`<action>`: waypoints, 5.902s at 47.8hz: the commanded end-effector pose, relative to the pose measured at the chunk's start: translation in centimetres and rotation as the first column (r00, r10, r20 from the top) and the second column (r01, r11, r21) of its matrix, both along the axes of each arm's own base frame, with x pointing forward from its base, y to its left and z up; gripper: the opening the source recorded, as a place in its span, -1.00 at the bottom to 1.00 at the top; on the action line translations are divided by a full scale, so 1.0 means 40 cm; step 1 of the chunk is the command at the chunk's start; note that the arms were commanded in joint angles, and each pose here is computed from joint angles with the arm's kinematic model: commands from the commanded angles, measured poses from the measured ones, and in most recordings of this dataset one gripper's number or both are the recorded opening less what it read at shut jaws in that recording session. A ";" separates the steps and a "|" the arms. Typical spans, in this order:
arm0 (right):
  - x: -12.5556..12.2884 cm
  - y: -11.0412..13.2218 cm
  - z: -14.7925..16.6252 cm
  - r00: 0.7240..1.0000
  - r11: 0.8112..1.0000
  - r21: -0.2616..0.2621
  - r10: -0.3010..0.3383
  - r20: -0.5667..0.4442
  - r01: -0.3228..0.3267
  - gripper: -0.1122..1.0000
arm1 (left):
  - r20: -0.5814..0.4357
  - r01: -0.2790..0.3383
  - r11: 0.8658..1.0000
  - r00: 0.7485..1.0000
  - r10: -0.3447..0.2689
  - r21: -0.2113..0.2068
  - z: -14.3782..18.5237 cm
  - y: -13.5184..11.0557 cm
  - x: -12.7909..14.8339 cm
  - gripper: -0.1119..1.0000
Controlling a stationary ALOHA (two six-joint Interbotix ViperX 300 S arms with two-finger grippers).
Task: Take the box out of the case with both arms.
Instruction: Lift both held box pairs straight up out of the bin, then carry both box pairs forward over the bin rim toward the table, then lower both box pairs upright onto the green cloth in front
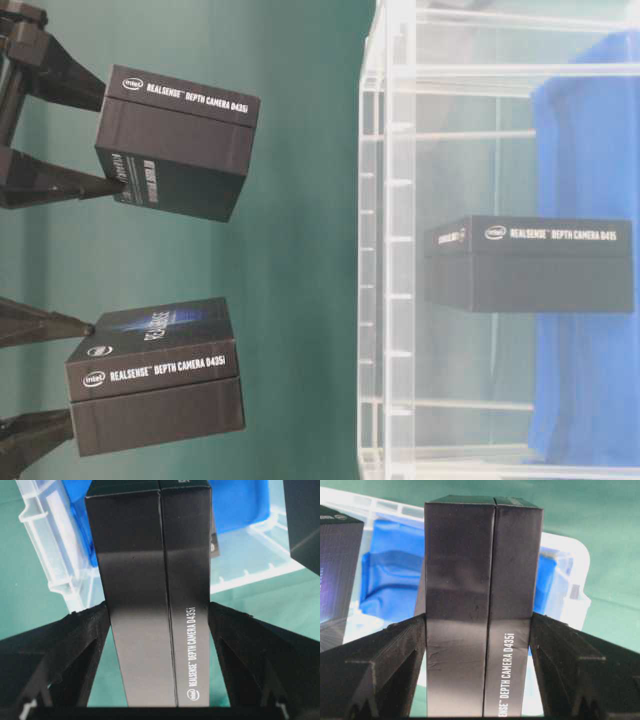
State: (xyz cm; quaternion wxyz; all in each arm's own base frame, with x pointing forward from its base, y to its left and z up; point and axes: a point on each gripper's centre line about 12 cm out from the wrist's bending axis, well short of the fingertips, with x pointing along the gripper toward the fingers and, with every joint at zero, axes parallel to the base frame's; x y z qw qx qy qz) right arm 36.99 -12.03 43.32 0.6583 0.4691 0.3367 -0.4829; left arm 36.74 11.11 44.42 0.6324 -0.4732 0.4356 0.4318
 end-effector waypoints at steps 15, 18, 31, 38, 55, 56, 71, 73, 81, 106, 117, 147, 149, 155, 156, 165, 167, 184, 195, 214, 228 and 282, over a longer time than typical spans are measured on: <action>-0.030 0.019 0.060 0.998 1.000 -0.019 0.009 0.059 -0.008 0.41 | 0.042 0.002 1.000 0.999 -0.003 0.016 0.035 -0.009 -0.015 0.35; -0.031 0.027 0.058 0.999 1.000 -0.014 0.013 0.048 -0.012 0.41 | 0.041 0.007 1.000 0.999 -0.008 0.015 0.035 -0.014 -0.014 0.35; -0.028 0.087 0.052 0.999 0.999 0.013 0.033 0.016 -0.033 0.41 | 0.040 0.037 0.999 0.998 -0.038 0.006 0.031 -0.064 0.002 0.35; -0.024 0.133 0.049 0.999 0.999 0.025 0.042 0.007 -0.042 0.41 | 0.045 0.044 0.999 0.998 -0.044 -0.005 0.031 -0.105 0.011 0.35; -0.014 0.280 0.041 0.998 0.997 0.045 0.068 -0.004 -0.068 0.41 | 0.041 0.062 0.997 0.997 -0.060 -0.048 0.016 -0.254 0.028 0.35; -0.015 0.287 0.041 0.998 0.997 0.044 0.069 -0.003 -0.069 0.41 | 0.042 0.061 0.997 0.997 -0.059 -0.051 0.016 -0.263 0.028 0.35; -0.023 0.430 0.035 0.997 0.995 0.068 0.072 0.018 -0.073 0.41 | 0.040 0.057 0.994 0.998 -0.053 -0.094 0.006 -0.410 0.024 0.35; -0.026 0.446 0.035 0.997 0.995 0.073 0.072 0.022 -0.073 0.41 | 0.041 0.056 0.993 0.998 -0.052 -0.100 0.006 -0.428 0.023 0.35; -0.038 0.501 0.034 0.997 0.993 0.093 0.070 0.030 -0.073 0.41 | 0.046 0.051 0.992 0.998 -0.046 -0.115 0.006 -0.469 0.021 0.35; -0.049 0.548 0.034 0.997 0.991 0.113 0.064 0.044 -0.069 0.41 | 0.060 0.058 0.990 0.997 -0.051 -0.129 0.018 -0.512 0.021 0.35; -0.051 0.544 0.034 0.998 0.993 0.104 0.058 0.035 -0.061 0.41 | 0.040 0.048 0.991 0.998 -0.043 -0.123 0.018 -0.495 0.018 0.35; -0.058 0.531 0.018 0.993 0.992 0.069 0.106 -0.045 -0.103 0.41 | 0.046 0.018 0.990 0.999 -0.012 -0.137 0.022 -0.500 0.023 0.35; -0.056 0.526 0.019 0.993 0.993 0.065 0.104 -0.045 -0.101 0.41 | 0.042 0.017 0.991 0.999 -0.011 -0.135 0.019 -0.499 0.023 0.35; -0.055 0.521 0.018 0.992 0.991 0.062 0.118 -0.050 -0.115 0.41 | 0.024 0.005 0.991 1.000 -0.002 -0.131 0.010 -0.498 0.020 0.35; -0.055 0.522 0.018 0.992 0.991 0.064 0.119 -0.050 -0.116 0.41 | 0.023 0.002 0.991 1.000 0.001 -0.131 0.009 -0.496 0.020 0.35; -0.055 0.526 0.018 0.991 0.990 0.072 0.124 -0.050 -0.120 0.41 | 0.022 -0.007 0.992 1.000 0.009 -0.128 0.009 -0.485 0.020 0.35; -0.055 0.526 0.018 0.991 0.990 0.072 0.124 -0.050 -0.120 0.41 | 0.022 -0.005 0.992 1.000 0.008 -0.127 0.009 -0.482 0.020 0.35; -0.044 0.529 0.002 0.991 0.991 0.069 0.118 -0.069 -0.113 0.41 | -0.005 -0.008 0.993 1.000 0.008 -0.121 -0.009 -0.481 0.010 0.35; -0.011 0.540 -0.090 0.979 0.994 0.042 0.109 -0.170 -0.104 0.41 | -0.035 0.000 0.994 0.999 -0.004 -0.109 -0.079 -0.497 0.025 0.35; 0.049 0.565 -0.327 0.982 0.994 0.056 0.106 -0.159 -0.098 0.41 | -0.046 -0.017 0.995 0.999 0.013 -0.102 -0.321 -0.517 0.028 0.35; 0.040 0.574 -0.483 0.992 0.992 0.118 0.056 -0.112 -0.043 0.41 | 0.022 -0.046 0.989 0.999 0.049 -0.142 -0.484 -0.517 0.004 0.35; 0.047 0.589 -0.528 0.997 0.982 0.180 0.068 -0.047 -0.058 0.87 | 0.056 -0.029 0.975 0.998 0.042 -0.220 -0.550 -0.564 0.019 0.50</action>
